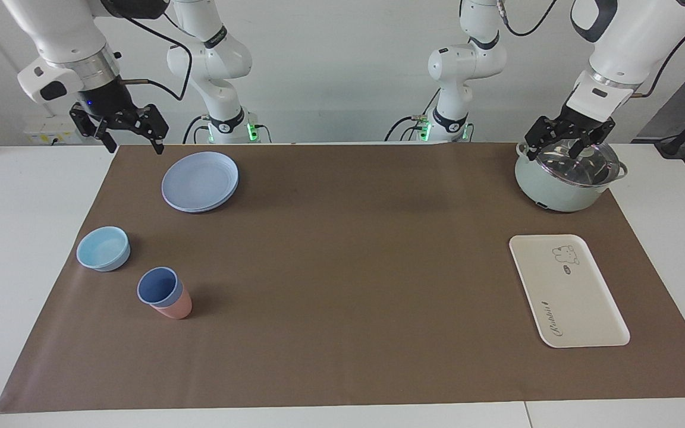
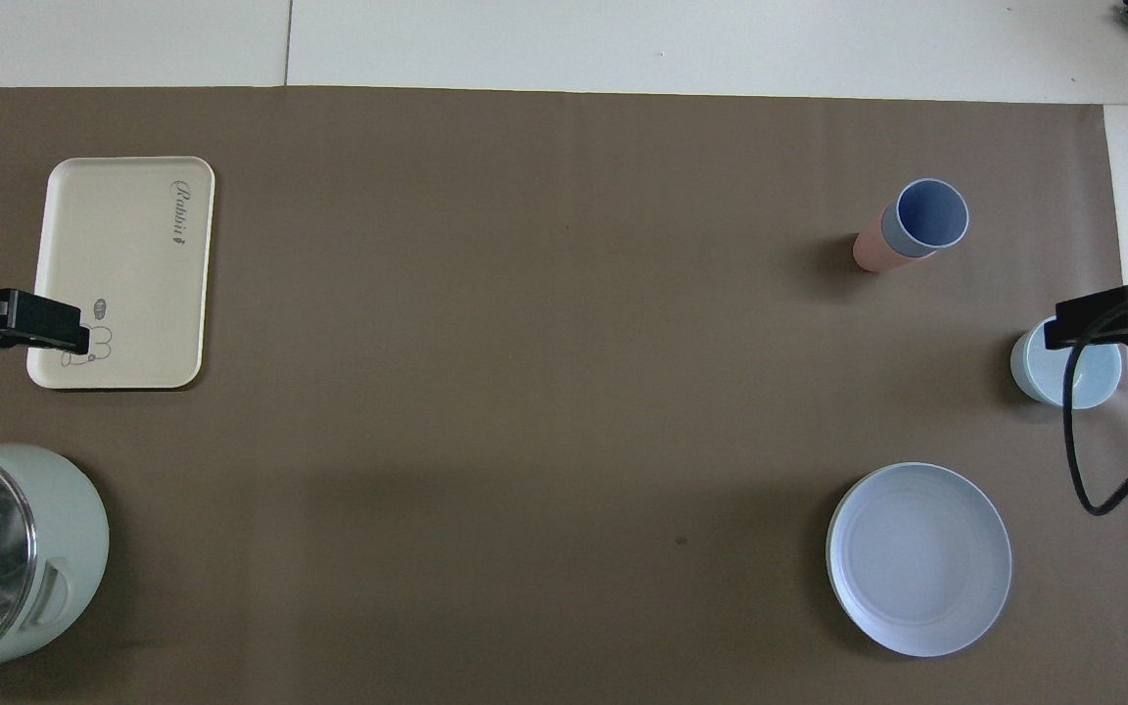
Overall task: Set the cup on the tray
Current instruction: 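Move the right gripper up toward the nested pink and blue cups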
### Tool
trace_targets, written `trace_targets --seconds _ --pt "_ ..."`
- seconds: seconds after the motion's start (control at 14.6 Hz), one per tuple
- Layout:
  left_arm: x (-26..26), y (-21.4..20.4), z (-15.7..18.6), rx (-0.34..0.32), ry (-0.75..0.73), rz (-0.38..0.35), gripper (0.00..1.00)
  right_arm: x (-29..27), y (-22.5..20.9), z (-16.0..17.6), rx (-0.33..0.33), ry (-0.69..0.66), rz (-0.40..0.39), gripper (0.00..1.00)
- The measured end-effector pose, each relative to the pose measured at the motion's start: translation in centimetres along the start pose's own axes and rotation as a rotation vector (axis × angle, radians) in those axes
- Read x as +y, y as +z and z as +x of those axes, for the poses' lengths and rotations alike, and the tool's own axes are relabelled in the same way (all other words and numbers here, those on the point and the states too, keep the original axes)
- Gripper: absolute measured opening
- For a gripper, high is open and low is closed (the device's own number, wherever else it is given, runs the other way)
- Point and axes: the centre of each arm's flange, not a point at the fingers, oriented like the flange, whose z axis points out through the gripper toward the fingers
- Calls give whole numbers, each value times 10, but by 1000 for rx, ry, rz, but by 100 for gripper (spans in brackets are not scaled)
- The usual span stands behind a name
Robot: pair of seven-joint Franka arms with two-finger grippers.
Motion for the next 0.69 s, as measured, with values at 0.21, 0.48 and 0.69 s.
trace_targets --seconds 0.21,0.48,0.69 --pt "0 0 0 0 0 0 100 0 1 0 -3 0 0 100" --pt "0 0 0 0 0 0 100 3 9 0 -10 6 0 100" --pt "0 0 0 0 0 0 100 7 13 6 27 -76 3 100"
